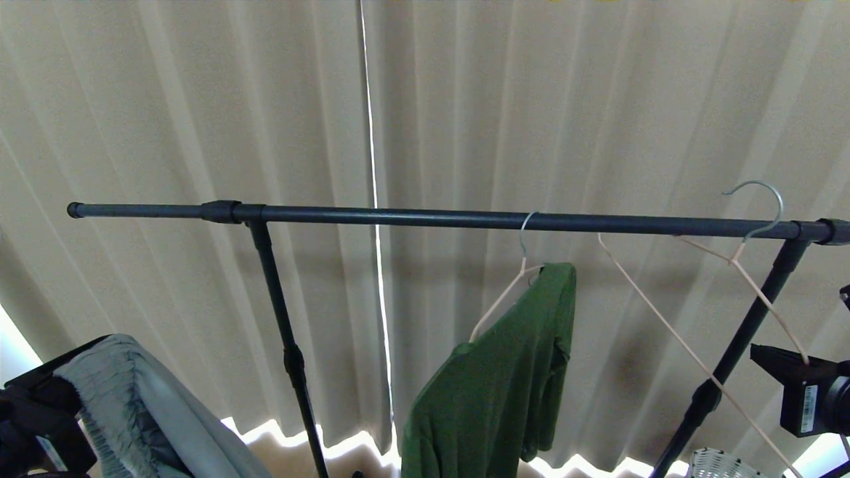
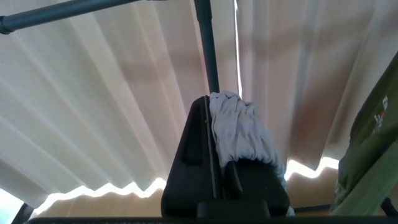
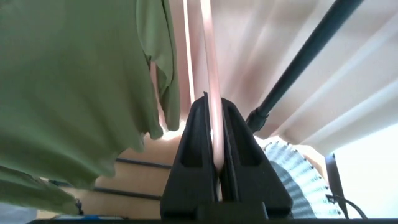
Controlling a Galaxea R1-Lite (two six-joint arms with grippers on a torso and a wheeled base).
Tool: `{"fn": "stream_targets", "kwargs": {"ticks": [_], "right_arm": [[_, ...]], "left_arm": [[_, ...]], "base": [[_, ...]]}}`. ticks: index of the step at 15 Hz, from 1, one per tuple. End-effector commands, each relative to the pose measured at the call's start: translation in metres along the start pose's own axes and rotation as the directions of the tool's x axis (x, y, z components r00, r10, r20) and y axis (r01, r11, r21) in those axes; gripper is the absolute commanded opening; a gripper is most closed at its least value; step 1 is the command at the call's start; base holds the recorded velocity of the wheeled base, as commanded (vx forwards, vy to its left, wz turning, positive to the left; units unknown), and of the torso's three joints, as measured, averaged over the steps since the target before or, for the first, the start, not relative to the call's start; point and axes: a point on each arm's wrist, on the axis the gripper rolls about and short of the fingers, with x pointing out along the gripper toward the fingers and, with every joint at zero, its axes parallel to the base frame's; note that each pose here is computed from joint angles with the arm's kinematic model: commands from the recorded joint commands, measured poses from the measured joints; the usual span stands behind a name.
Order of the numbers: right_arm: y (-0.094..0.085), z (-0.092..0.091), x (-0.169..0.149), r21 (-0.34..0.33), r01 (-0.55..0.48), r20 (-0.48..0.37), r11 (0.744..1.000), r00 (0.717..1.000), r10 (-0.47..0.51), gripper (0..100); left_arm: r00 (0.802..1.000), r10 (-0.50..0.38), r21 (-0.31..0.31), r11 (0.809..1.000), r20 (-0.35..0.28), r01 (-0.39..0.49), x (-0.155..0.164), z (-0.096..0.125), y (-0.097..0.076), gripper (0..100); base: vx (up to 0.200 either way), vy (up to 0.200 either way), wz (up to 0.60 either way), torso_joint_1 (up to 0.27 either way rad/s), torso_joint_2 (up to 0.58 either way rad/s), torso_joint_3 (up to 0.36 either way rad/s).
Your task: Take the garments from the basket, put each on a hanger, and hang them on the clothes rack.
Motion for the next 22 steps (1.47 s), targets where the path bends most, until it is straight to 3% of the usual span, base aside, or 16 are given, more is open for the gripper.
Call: {"fn": "stream_targets", "kwargs": {"ticks": [1,14,22], "right_arm": [[-0.0013,0.0009,-0.0043,0.006,-0.002,0.021,1.000,1.000,0.002,0],[-0.0015,-0.0046,-0.0025,-0.001,0.001,-0.004,1.000,1.000,-0.001,0],[-0.0013,-0.0066,-0.0015,-0.004,0.000,-0.014,1.000,1.000,0.000,0]], "left_arm": [[1.000,0.001,-0.001,1.000,-0.001,-0.001,0.0003,0.0001,0.0000,0],[1.000,-0.001,0.001,1.000,-0.002,0.001,-0.0004,-0.0009,-0.0002,0],[1.000,-0.002,0.003,1.000,-0.005,0.002,-0.0002,-0.0015,-0.0004,0]], "base": [[-0.200,0.000,0.00,0.002,0.00,0.002],[-0.200,0.000,0.00,0.001,0.00,0.004],[0.000,0.000,0.00,0.000,0.00,0.000]]}}
